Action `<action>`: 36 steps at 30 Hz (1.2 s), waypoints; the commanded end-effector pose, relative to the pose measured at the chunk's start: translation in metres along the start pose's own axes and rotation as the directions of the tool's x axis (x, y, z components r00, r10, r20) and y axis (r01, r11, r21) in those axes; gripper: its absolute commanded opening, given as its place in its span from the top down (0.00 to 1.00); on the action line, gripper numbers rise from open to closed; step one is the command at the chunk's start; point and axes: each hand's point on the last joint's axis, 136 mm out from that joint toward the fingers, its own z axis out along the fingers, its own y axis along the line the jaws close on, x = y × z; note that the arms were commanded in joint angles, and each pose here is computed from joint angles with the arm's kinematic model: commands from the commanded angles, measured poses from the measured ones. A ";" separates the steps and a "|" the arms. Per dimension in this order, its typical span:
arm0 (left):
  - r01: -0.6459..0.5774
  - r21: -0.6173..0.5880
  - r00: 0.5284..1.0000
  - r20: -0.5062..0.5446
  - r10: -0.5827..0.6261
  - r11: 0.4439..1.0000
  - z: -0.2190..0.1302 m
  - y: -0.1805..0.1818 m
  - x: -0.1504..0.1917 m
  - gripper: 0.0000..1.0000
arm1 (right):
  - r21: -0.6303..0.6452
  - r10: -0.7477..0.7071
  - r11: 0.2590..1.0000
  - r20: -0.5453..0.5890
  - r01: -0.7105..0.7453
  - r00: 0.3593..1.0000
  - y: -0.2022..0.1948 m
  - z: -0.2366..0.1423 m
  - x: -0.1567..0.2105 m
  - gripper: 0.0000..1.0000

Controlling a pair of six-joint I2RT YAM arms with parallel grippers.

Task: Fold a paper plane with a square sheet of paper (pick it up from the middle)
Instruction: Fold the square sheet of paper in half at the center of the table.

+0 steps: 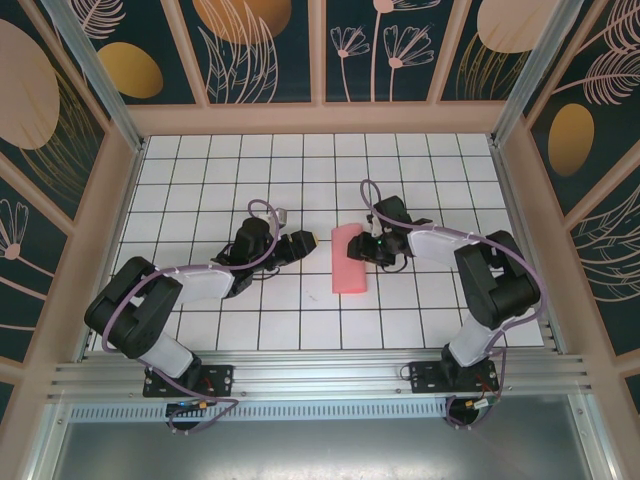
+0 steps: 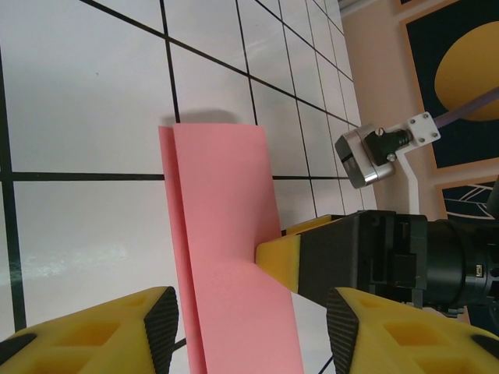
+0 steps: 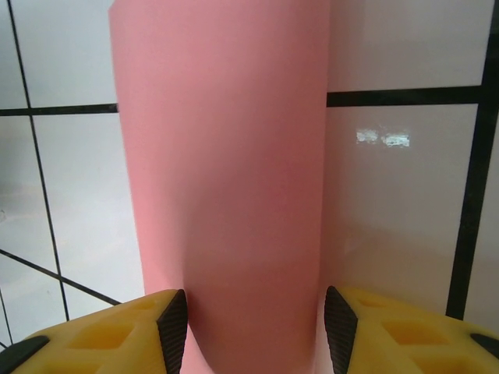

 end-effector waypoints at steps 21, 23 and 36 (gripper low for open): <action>-0.007 0.047 1.000 -0.006 0.007 0.999 0.006 -0.014 -0.004 0.45 | -0.020 -0.006 1.000 -0.012 0.006 1.000 0.010 0.004 -0.003 0.48; -0.007 0.049 1.000 -0.009 0.008 0.999 0.007 -0.015 -0.004 0.46 | -0.031 -0.007 0.999 -0.007 0.007 1.000 0.013 0.002 -0.004 0.48; -0.006 0.047 1.000 -0.013 0.006 0.999 0.008 -0.014 -0.004 0.46 | 0.034 -0.023 0.999 -0.027 0.024 0.999 0.004 0.011 -0.001 0.47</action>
